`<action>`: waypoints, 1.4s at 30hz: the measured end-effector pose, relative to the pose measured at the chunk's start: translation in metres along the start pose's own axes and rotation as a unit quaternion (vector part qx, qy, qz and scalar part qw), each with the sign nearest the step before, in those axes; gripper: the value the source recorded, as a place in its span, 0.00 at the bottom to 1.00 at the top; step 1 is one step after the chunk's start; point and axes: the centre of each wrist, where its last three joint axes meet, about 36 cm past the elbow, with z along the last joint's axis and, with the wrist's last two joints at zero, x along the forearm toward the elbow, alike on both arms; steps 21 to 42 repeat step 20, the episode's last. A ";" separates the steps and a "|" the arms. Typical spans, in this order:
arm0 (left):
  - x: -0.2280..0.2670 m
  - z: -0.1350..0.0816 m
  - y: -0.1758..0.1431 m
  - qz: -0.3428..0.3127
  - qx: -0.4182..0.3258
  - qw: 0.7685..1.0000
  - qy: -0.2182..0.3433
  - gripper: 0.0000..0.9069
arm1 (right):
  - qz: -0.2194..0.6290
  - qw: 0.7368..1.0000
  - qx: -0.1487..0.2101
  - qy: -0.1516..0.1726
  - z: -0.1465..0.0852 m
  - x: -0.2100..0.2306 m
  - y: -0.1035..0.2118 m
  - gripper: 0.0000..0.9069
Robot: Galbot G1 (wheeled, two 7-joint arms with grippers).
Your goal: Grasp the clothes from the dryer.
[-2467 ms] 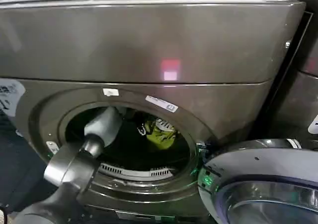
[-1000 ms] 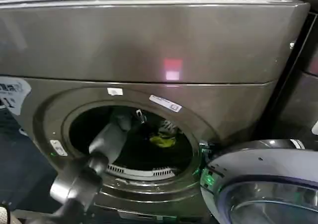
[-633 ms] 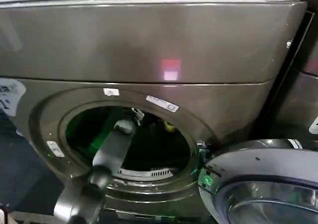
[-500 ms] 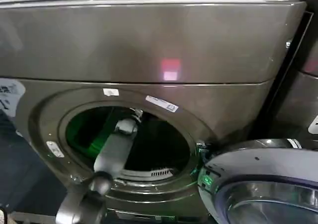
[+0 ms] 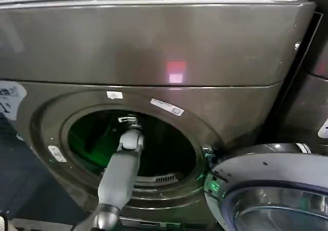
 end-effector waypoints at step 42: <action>0.015 -0.002 0.002 -0.003 0.002 1.000 0.026 0.00 | 0.003 1.000 0.005 -0.004 -0.010 0.002 -0.004 1.00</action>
